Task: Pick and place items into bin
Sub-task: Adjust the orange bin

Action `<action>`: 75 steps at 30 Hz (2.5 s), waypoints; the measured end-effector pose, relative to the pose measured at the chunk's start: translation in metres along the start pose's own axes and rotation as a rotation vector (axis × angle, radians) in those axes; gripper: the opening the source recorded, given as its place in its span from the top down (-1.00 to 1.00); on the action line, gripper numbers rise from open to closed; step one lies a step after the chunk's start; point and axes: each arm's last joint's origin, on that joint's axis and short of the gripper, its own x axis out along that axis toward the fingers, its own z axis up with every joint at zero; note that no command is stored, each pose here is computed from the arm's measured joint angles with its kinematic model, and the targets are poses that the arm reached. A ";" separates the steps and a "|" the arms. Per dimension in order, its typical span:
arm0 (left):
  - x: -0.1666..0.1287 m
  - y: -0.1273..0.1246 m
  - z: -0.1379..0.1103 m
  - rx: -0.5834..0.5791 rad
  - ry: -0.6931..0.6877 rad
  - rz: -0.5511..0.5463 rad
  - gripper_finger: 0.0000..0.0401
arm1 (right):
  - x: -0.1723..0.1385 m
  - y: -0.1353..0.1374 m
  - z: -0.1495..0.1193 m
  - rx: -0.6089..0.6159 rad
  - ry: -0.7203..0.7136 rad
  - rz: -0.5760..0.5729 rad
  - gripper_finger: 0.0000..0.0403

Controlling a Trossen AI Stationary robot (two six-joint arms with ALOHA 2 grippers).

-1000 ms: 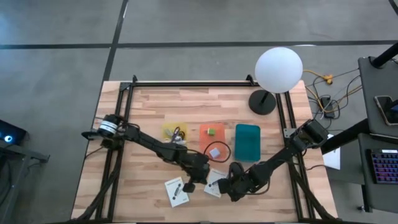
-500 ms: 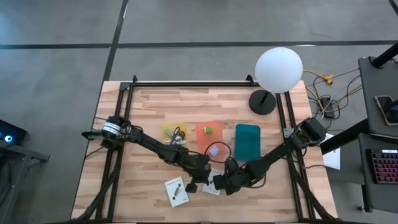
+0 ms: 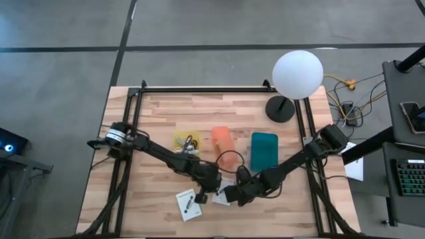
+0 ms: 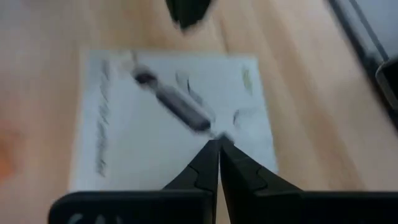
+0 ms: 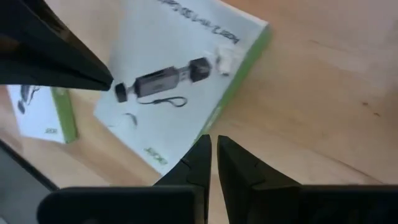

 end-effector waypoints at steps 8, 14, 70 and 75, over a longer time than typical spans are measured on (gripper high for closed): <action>-0.032 -0.002 0.010 0.036 -0.031 0.226 1.00 | -0.017 0.020 0.001 -0.091 -0.105 0.013 0.91; -0.056 0.003 -0.005 -0.088 0.030 0.482 1.00 | -0.061 0.036 0.010 -0.161 -0.287 -0.152 0.91; -0.091 0.112 0.024 -0.186 -0.258 0.562 1.00 | -0.072 0.020 0.121 -0.204 -0.203 -0.296 0.91; -0.084 0.113 0.027 -0.181 -0.301 0.496 1.00 | -0.077 0.008 0.112 -0.212 -0.174 -0.425 0.91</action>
